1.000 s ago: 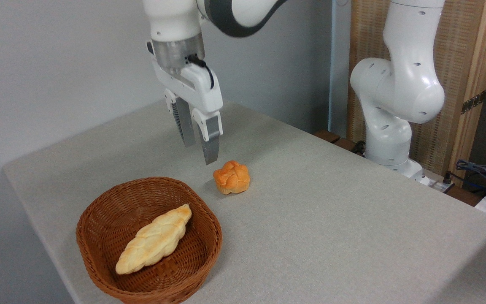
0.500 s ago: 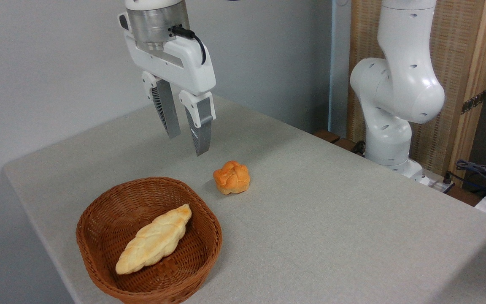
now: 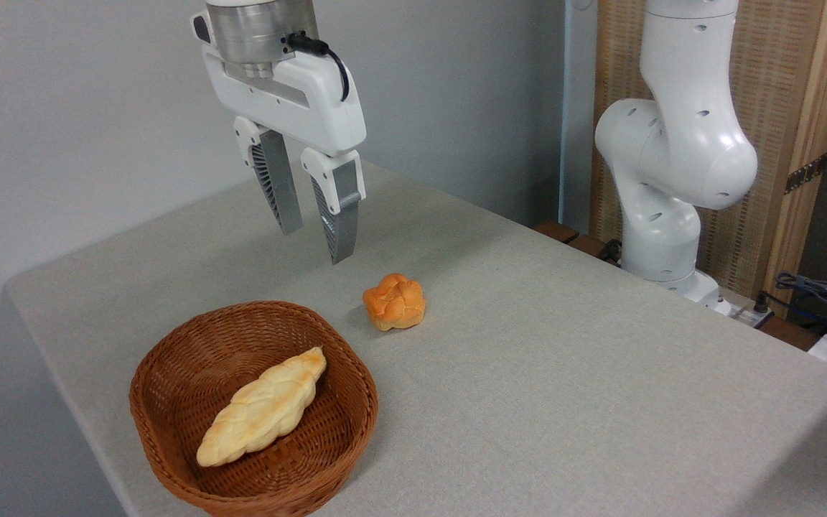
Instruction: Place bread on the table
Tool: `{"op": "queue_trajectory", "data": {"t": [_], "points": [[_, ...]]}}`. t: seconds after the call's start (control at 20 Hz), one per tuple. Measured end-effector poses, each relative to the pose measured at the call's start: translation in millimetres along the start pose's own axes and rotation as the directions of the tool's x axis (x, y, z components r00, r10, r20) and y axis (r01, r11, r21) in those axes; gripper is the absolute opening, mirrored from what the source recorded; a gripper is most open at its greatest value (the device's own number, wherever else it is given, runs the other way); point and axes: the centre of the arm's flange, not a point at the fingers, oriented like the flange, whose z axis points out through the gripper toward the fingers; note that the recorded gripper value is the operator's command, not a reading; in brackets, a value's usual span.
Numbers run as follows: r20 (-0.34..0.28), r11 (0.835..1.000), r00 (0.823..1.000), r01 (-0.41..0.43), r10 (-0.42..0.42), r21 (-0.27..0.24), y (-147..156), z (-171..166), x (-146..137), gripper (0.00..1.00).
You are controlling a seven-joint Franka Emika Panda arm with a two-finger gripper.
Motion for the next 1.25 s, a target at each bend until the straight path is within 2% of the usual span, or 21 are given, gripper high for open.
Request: {"op": "queue_trajectory", "data": {"t": [0.4, 0.9, 1.25], "points": [[-0.026, 1.0, 1.0, 0.01, -0.01, 0.02, -9, -14, 3, 1.0], [-0.026, 1.0, 1.0, 0.012, -0.011, 0.021, -12, -14, 4, 1.0], [-0.025, 0.999, 0.999, -0.023, 0.024, 0.022, -12, -14, 4, 1.0]]}}
